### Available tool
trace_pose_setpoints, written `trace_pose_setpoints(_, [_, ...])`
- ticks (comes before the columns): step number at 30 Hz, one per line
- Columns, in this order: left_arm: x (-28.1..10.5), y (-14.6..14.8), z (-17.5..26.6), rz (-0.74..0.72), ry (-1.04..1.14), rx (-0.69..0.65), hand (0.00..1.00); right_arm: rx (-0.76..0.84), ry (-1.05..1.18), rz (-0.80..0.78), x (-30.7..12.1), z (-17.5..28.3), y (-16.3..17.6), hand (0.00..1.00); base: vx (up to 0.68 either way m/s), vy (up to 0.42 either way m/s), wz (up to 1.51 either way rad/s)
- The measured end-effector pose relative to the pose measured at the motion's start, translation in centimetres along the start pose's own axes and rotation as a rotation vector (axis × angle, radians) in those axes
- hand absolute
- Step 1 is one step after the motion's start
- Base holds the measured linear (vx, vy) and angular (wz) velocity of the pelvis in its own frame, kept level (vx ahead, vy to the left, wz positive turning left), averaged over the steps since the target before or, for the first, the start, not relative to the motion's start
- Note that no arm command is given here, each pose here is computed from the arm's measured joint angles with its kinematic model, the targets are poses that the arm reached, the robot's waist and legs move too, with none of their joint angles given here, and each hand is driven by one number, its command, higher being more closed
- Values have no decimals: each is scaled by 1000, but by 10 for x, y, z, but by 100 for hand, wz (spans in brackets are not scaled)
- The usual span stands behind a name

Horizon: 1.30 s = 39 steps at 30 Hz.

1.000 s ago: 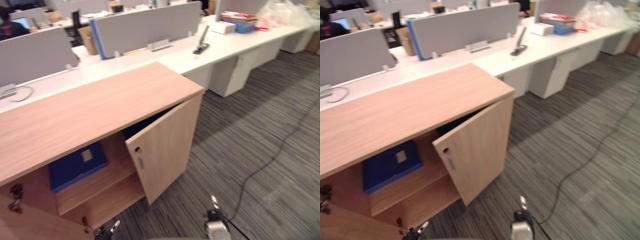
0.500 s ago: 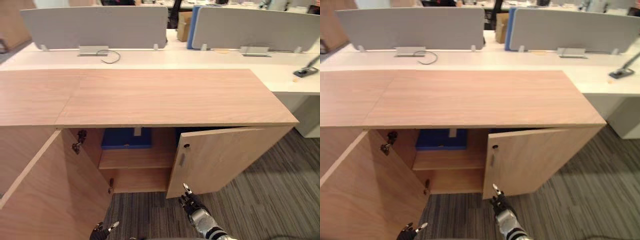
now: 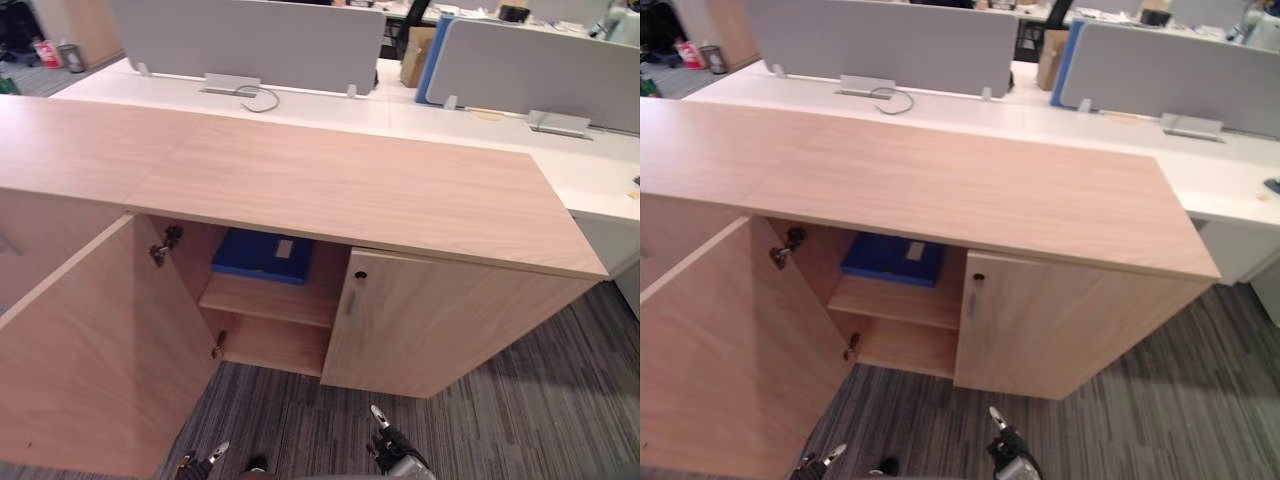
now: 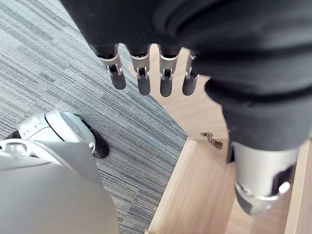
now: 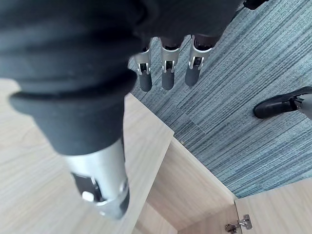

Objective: Walk over to the cabinet, pick up the folder, carry it to the office cabinet, place the folder inside the office cabinet, then close the office cabinet door

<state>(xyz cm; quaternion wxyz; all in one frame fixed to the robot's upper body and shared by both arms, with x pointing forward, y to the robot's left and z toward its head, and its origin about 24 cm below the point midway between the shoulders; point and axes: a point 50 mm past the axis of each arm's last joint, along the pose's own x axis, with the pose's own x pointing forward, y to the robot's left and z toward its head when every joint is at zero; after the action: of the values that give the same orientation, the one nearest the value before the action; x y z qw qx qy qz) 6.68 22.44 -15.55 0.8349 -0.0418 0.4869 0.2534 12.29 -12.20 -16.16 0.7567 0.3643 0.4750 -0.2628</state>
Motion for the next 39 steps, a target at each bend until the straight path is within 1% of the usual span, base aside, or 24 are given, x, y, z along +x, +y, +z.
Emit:
trace_pose_setpoints(3, [3, -5, 14, -12, -46, 4, 0, 20, -40, -33, 2, 10, -1, 0, -112, 45, 119])
trace_pose_setpoints(6, [0, -4, 8, -14, -43, 68, 0, 57, -53, -87, 3, 20, -9, 0, 17, 199, 65])
trace_pose_setpoints(7, [0, -3, 8, -15, -43, 90, 0, 99, -61, -88, 5, 25, -6, 0, 12, 281, 35])
trace_pose_setpoints(11, [1, 0, 6, -25, -30, 118, 0, 243, -88, -126, 5, 35, -18, 0, -9, 173, 60])
trace_pose_setpoints(15, [-1, 9, -14, -7, 59, 123, 0, 339, -97, -131, 4, 35, -22, 0, 48, 28, 17])
trace_pose_setpoints(18, [-1, 11, -15, -10, 67, 131, 0, 372, -108, -136, 4, 37, -24, 0, 68, -27, 23])
trace_pose_setpoints(21, [1, 13, -14, -16, 73, 147, 0, 376, -107, -151, 3, 35, -30, 0, 97, -73, 17])
trace_pose_setpoints(23, [1, 13, -15, -21, 79, 134, 0, 375, -104, -164, 3, 36, -35, 0, 71, -54, 16])
trace_pose_setpoints(24, [1, 13, -16, -21, 84, 115, 0, 391, -101, -174, 3, 35, -37, 0, 55, -41, 7])
trace_pose_setpoints(29, [0, 17, -19, 2, 105, -85, 0, 397, -96, -176, 3, 35, -36, 0, 21, -32, 0])
trace_pose_setpoints(30, [0, 17, -18, 7, 105, -108, 0, 396, -96, -176, 3, 35, -36, 0, -20, -15, -7])
trace_pose_setpoints(32, [1, 15, -10, 27, 68, -231, 0, 398, -98, -176, 3, 34, -38, 0, -33, -12, -5])
trace_pose_setpoints(34, [2, 17, 5, 50, 5, -309, 0, 399, -101, -182, 2, 34, -43, 0, -35, -10, -5])
trace_pose_setpoints(36, [3, 30, 24, 96, -77, -377, 0, 400, -105, -193, 1, 33, -48, 0, -27, -12, -12])
trace_pose_setpoints(38, [5, 55, 48, 184, -171, -448, 0, 400, -108, -212, 0, 32, -57, 0, -12, -9, -18])
trace_pose_setpoints(39, [5, 63, 54, 209, -190, -456, 0, 401, -107, -216, -1, 32, -59, 0, -3, -7, -18])
